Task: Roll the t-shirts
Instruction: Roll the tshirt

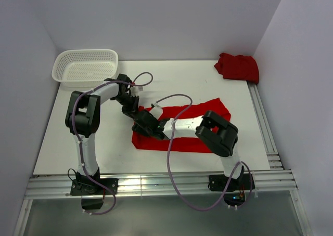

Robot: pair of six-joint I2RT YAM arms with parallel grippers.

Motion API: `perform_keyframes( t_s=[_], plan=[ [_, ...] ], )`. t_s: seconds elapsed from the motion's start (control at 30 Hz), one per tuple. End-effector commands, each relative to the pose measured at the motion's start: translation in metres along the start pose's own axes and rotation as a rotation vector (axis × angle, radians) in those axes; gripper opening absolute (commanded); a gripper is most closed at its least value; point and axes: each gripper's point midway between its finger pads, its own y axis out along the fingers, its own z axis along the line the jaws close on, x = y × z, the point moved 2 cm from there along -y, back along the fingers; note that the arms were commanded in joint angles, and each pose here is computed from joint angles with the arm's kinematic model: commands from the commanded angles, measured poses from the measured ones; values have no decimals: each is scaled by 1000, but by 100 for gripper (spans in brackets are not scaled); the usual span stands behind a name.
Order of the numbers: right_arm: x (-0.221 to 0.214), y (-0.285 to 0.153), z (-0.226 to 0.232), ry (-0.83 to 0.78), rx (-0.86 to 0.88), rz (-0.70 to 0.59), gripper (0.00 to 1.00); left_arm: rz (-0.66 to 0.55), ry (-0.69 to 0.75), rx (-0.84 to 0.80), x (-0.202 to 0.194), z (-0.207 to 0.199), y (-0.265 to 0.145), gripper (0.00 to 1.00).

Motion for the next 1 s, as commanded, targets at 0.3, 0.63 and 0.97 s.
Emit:
perform_keyframes(
  t_s=[0.3, 0.63, 0.97],
  plan=[
    [-10, -47, 1, -121, -95, -40, 37, -62, 59, 88, 18, 6, -1, 0],
    [-30, -49, -23, -8, -42, 1, 0, -57, 65, 85, 18, 5, 0, 0],
    [-53, -26, -53, 124, -66, 55, 0, -89, 116, -11, 28, -18, -18, 38]
  ],
)
